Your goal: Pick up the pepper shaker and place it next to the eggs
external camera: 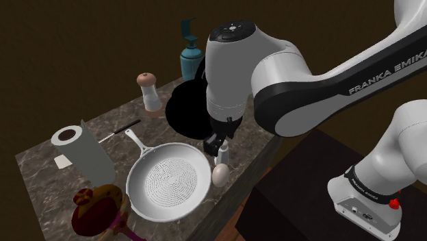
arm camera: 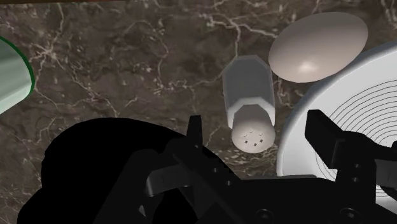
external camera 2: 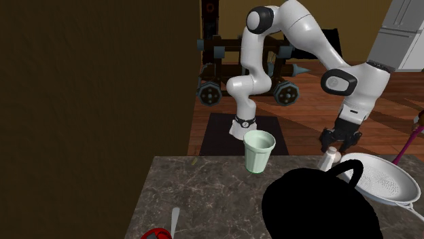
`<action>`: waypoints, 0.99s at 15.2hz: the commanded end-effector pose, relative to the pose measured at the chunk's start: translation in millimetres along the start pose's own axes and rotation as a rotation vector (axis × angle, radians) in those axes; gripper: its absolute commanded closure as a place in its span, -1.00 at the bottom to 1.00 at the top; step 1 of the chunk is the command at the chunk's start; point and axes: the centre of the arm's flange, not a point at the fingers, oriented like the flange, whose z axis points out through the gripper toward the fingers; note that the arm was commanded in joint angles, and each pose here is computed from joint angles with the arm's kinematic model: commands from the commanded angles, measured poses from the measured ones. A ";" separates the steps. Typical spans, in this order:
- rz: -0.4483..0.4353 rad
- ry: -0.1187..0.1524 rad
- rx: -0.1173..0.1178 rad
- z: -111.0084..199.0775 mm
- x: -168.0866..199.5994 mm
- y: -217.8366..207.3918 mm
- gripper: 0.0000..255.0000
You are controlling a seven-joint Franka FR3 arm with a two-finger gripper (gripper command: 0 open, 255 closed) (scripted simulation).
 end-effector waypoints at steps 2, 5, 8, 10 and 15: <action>0.000 0.000 0.000 0.0 0.0 0.0 -1.00; 0.000 0.000 0.000 -13.2 0.0 0.0 -1.00; 0.000 0.000 0.000 -50.0 0.0 0.0 -1.00; 0.000 0.000 0.000 -50.0 0.0 0.0 -1.00; 0.000 0.000 0.000 -50.0 0.0 0.0 -1.00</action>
